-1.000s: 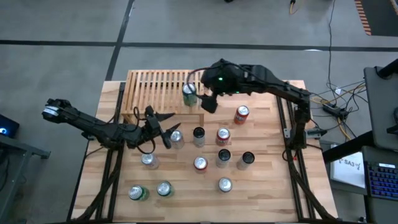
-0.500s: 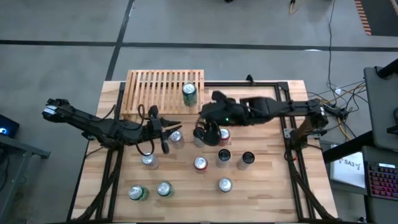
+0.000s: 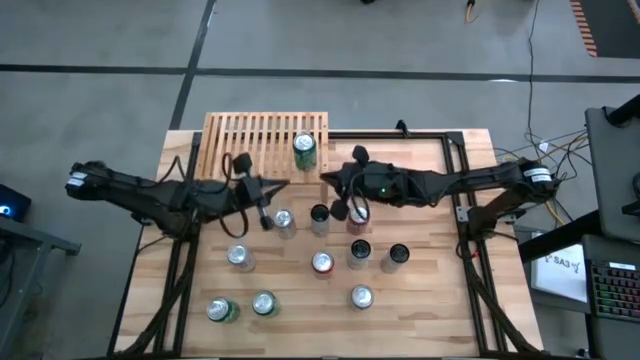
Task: Place canned beverage on shelf
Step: Put the right green soda can on the shelf
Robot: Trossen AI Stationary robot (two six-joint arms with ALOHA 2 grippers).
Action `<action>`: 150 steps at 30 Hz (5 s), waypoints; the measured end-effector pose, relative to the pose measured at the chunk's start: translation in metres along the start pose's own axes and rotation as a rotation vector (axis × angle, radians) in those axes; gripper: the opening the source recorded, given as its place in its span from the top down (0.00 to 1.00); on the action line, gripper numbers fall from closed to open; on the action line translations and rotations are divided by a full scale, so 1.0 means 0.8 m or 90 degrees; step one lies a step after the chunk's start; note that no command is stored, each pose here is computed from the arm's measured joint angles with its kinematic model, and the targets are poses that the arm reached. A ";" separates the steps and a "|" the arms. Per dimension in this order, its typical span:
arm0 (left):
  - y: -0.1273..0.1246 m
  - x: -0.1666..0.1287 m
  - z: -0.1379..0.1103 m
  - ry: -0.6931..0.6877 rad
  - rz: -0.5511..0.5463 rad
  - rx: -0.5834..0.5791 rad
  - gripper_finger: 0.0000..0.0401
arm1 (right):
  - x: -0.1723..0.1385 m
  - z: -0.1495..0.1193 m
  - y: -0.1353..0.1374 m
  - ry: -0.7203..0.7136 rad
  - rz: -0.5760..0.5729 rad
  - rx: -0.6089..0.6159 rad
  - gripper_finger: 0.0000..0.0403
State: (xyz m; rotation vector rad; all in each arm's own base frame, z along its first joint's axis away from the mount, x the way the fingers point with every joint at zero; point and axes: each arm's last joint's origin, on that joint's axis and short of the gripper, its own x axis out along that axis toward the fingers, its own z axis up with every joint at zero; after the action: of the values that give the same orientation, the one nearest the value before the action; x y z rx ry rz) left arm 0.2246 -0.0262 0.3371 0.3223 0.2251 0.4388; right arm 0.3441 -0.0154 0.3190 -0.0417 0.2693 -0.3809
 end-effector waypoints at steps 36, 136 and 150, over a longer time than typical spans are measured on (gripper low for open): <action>0.052 0.041 -0.055 0.134 -0.032 -0.080 1.00 | 0.016 -0.007 -0.053 0.011 -0.041 0.021 0.98; 0.054 0.042 -0.056 0.128 0.022 -0.103 1.00 | 0.082 -0.035 -0.103 -0.054 0.038 0.092 0.98; 0.055 0.043 -0.054 0.118 0.025 -0.122 1.00 | 0.077 -0.032 -0.121 -0.049 0.000 0.082 0.98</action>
State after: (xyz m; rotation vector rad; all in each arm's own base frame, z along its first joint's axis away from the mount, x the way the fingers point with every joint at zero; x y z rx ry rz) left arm 0.2262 0.0376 0.3079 0.0983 0.3551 0.5254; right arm 0.3571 -0.1277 0.2880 0.0695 0.1682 -0.3947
